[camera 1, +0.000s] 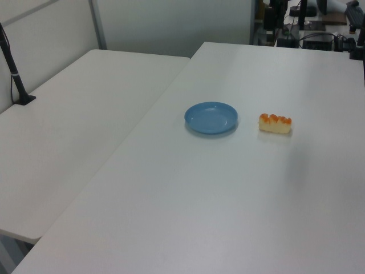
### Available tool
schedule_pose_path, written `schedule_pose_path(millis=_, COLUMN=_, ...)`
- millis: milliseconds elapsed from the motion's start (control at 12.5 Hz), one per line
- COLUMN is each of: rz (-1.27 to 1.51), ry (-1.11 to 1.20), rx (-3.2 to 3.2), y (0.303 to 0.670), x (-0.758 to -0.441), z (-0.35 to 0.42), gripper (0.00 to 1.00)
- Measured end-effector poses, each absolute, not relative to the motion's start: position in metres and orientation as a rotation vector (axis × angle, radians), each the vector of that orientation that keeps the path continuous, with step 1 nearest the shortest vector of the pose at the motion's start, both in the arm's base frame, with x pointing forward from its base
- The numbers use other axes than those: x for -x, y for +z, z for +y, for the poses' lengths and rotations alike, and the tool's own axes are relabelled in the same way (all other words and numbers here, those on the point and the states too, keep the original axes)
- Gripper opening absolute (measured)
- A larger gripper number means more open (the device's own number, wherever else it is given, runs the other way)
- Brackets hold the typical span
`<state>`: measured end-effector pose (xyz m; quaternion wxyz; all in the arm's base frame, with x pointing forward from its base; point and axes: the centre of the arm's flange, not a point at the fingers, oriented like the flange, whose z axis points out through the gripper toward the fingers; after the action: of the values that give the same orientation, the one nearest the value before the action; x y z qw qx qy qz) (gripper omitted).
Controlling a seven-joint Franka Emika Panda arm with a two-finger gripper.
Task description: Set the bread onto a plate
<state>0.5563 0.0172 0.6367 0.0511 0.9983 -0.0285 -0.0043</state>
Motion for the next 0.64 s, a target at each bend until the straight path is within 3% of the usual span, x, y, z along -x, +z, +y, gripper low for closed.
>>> schedule_pose_path(millis=638, rz=-0.023, ry=-0.185, rx=-3.022, y=0.612, x=-0.525, z=0.037, gripper=0.98)
